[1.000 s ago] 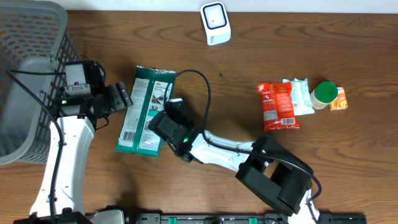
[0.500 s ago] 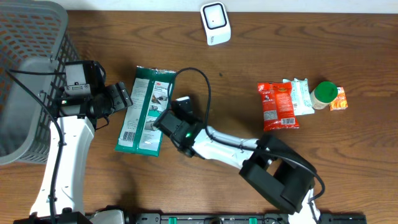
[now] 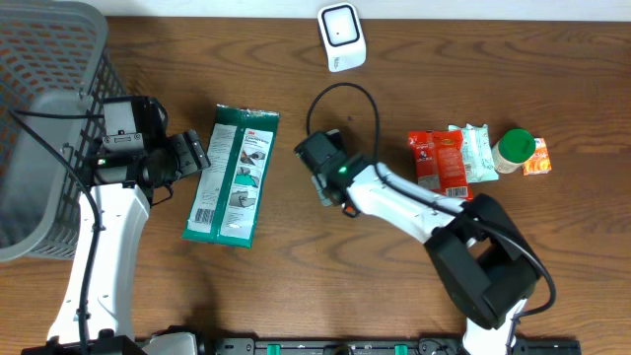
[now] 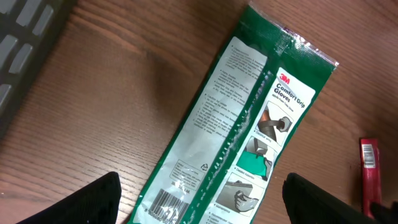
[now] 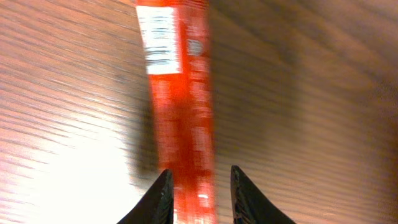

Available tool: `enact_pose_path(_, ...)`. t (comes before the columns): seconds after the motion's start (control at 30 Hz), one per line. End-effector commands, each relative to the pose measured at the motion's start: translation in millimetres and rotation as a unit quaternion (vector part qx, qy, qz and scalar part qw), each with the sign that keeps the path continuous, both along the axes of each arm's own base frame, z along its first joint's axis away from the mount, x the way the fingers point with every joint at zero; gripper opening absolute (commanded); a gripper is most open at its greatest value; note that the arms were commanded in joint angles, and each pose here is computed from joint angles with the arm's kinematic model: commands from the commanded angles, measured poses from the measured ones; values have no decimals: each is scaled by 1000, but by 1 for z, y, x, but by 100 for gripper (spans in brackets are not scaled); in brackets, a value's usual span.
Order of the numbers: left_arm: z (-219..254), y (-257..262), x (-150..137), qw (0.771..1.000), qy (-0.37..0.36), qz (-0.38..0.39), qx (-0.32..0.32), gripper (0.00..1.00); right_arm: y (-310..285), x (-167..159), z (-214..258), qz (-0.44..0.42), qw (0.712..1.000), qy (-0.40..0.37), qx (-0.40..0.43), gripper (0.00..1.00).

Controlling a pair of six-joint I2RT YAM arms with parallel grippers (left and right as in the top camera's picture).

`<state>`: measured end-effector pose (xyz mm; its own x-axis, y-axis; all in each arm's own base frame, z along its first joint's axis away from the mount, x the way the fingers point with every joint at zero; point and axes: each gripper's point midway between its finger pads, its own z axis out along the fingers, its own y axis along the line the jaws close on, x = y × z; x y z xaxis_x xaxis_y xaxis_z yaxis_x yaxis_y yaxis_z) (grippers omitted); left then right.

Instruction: Scan the item barcode

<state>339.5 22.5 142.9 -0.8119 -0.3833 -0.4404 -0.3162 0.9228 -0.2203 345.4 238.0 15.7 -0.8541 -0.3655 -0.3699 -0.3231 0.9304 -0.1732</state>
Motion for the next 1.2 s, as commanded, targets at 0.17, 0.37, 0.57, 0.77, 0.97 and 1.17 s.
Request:
enact_pose_path(0.17, 1, 2, 1, 1000, -1, -6, 9, 84, -24, 10, 5, 53, 998, 17, -23, 27)
enact_pose_path(0.37, 1, 2, 1, 1000, -1, -6, 9, 84, -20, 1, 1, 60, 992, 87, 71, 25)
enact_pose_path(0.57, 1, 2, 1, 1000, -1, -6, 9, 84, -35, -2, 17, 41, 983, 120, 130, 29)
enact_pose_path(0.77, 1, 3, 1, 1000, -1, -5, 9, 84, -21, -15, 27, 61, 966, 156, 196, 28)
enact_pose_path(0.97, 1, 2, 1, 1000, -1, -6, 9, 84, -13, -22, 26, 72, 965, 162, 193, 25)
enact_pose_path(1.17, 1, 2, 1, 1000, -1, -6, 9, 84, -12, -23, 24, 76, 969, 157, 176, 21)
